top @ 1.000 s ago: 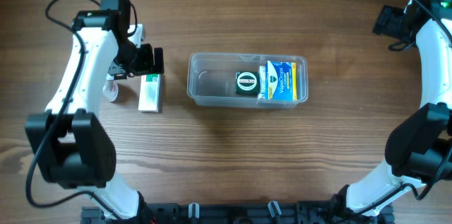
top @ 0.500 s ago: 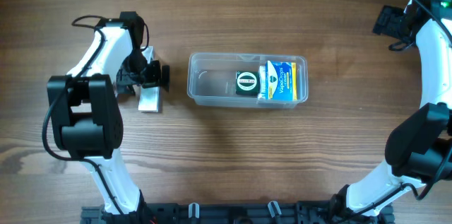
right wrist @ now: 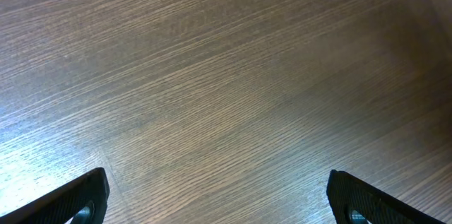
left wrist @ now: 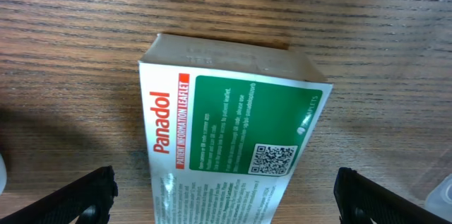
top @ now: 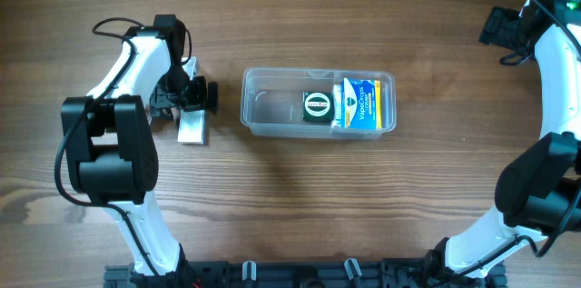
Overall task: Pack container
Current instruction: 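Carry the Panadol box right and lower it into the container, then move left gripper to the white dropper bottle and grasp it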
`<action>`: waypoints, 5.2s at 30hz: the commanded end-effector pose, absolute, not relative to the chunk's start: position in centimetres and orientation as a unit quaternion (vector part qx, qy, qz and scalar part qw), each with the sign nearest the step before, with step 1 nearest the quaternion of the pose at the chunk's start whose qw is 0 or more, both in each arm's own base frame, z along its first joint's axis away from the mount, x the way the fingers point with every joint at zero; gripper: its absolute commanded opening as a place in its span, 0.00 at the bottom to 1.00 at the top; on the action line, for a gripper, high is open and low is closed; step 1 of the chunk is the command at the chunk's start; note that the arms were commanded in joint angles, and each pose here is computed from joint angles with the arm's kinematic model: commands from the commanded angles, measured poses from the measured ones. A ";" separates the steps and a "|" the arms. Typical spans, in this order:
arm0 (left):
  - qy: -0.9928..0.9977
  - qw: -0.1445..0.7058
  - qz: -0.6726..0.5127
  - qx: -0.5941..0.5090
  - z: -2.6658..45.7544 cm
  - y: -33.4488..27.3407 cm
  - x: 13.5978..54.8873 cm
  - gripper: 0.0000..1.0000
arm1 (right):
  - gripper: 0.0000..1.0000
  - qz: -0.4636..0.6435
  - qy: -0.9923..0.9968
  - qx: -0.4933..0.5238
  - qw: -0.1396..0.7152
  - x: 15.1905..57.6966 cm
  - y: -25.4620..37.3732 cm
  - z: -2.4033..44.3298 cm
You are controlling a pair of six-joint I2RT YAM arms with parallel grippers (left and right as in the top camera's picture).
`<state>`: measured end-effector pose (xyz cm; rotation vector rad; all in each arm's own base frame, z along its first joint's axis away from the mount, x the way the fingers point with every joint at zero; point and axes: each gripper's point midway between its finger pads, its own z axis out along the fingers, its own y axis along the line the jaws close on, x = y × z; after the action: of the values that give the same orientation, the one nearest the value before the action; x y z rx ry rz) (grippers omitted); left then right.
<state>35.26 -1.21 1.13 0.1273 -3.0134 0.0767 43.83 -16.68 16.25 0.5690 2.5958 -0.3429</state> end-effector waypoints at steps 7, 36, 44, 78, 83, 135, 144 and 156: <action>-0.995 0.096 0.019 0.036 -0.7 -1.1 34.1 1.00 | 1.00 -0.122 0.942 0.214 0.228 44.0 -16.8 15.8; -0.998 0.004 0.059 0.036 10.5 -2.5 40.3 0.35 | 1.00 -0.122 0.941 0.214 0.232 44.1 -16.8 15.9; -0.993 -0.072 0.087 -0.024 17.4 -11.0 40.4 0.40 | 1.00 -0.122 0.941 0.214 0.232 44.1 -16.8 15.9; -0.989 -0.139 -0.045 0.024 22.9 -5.8 40.1 1.00 | 1.00 -0.122 0.941 0.214 0.232 44.1 -16.8 15.9; -0.988 -0.054 -0.094 0.110 22.1 3.0 36.5 1.00 | 1.00 -0.122 0.941 0.214 0.232 44.1 -16.8 15.9; -0.999 0.052 -0.011 0.011 7.8 10.2 34.2 0.88 | 1.00 -0.122 0.941 0.214 0.232 44.1 -16.8 15.9; -0.999 0.046 -0.012 0.013 7.8 10.3 34.5 0.61 | 1.00 -0.122 0.941 0.214 0.232 44.1 -16.8 15.9; -0.999 0.043 -0.013 0.016 7.8 10.3 34.7 0.34 | 1.00 -0.122 0.941 0.214 0.232 44.1 -16.8 15.9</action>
<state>34.93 10.04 8.46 0.0401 -3.0775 -0.0379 44.12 -16.75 16.41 0.5679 2.5816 -0.3425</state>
